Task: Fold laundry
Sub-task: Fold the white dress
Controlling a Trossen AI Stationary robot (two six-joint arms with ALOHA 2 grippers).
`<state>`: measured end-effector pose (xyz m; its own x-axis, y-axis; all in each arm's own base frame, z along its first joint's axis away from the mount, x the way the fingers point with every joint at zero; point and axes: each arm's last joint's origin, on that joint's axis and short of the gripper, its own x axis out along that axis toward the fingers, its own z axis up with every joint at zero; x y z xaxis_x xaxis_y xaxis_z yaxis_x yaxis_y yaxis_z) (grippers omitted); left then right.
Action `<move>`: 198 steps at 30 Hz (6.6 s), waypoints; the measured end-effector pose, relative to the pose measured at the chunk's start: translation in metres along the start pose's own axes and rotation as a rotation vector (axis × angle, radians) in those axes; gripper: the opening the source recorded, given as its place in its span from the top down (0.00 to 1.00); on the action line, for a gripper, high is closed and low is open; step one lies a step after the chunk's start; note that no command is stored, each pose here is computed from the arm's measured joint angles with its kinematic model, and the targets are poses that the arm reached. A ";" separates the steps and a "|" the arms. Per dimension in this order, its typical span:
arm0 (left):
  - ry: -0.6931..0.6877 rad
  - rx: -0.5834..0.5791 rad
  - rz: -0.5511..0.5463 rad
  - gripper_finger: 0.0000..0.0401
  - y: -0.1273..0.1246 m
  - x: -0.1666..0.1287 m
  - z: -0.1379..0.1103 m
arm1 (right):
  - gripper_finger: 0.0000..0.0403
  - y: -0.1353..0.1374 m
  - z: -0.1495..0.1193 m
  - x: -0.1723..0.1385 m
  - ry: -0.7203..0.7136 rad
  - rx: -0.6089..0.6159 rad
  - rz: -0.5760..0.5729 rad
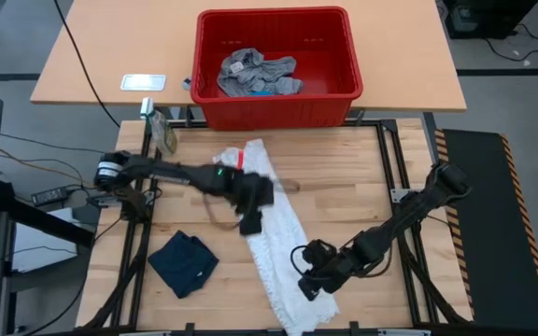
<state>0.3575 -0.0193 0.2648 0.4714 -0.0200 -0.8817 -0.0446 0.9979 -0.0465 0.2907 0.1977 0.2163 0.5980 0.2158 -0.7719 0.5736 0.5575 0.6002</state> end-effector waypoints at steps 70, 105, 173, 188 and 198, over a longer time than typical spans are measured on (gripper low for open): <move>-0.301 -0.224 -0.335 0.98 -0.209 0.076 -0.025 | 0.95 0.004 -0.015 -0.018 0.046 -0.960 0.112; -0.149 -0.691 -0.104 0.70 -0.143 -0.041 -0.036 | 0.87 -0.114 0.226 0.032 0.142 -0.358 0.195; -0.349 -0.584 0.073 0.71 0.035 -0.055 -0.092 | 0.63 -0.103 0.160 0.007 -0.154 -0.757 0.079; -0.478 -0.744 -0.235 0.71 -0.064 -0.022 -0.074 | 0.69 -0.115 0.227 -0.025 -0.328 -0.643 0.203; -0.354 -0.522 -0.201 0.71 -0.125 0.008 -0.064 | 0.62 -0.082 0.143 -0.004 -0.155 -1.047 0.273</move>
<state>0.3103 -0.1481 0.2333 0.7722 -0.0924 -0.6286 -0.3048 0.8142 -0.4941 0.3214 0.0367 0.2001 0.7388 0.3733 -0.5611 -0.3057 0.9276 0.2145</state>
